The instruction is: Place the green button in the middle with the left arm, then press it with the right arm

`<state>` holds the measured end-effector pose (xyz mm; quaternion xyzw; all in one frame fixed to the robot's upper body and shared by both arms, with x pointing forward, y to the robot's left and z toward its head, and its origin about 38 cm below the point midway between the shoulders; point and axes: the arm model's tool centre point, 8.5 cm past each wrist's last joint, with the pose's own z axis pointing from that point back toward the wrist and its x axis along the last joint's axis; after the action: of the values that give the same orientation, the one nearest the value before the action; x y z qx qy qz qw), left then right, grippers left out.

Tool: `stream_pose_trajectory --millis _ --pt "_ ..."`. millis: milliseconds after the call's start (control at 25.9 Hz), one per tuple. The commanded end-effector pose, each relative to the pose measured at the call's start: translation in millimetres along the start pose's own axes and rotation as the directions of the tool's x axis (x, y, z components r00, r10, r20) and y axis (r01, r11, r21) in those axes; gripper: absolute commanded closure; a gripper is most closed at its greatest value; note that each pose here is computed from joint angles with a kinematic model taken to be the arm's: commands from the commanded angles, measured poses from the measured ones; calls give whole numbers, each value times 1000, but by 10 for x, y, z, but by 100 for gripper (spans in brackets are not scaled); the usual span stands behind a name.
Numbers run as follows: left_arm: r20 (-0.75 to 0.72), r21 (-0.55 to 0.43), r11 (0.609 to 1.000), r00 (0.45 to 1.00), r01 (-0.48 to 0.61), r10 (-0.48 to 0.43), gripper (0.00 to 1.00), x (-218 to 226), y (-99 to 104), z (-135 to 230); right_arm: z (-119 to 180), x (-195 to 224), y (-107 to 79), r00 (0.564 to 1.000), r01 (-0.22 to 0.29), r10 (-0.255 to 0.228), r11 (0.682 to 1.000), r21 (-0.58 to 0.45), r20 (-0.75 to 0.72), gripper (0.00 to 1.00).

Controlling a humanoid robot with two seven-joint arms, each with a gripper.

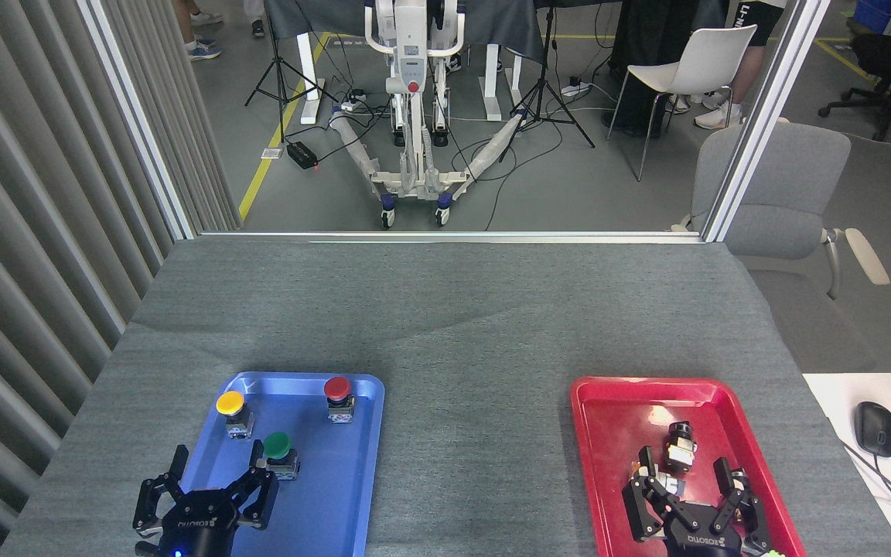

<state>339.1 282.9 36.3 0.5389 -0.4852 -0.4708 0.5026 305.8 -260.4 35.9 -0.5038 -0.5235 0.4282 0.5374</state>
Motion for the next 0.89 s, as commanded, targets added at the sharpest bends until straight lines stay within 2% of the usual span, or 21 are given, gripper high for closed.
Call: stream_pose_trajectory --millis 0,193,850 --pt "0 -1 1000 1000 -4 4 0 -2 -12 1 9 -9 -5 1000 -7 7 1000 0 4 0" --pt "14 59 998 1000 -20 19 0 53 129 6 15 31 8 1000 1 -1 1000 3 10 0" --pt "13 48 999 1000 -10 10 0 35 83 18 -17 38 -14 1000 0 0 1000 -6 10 0"
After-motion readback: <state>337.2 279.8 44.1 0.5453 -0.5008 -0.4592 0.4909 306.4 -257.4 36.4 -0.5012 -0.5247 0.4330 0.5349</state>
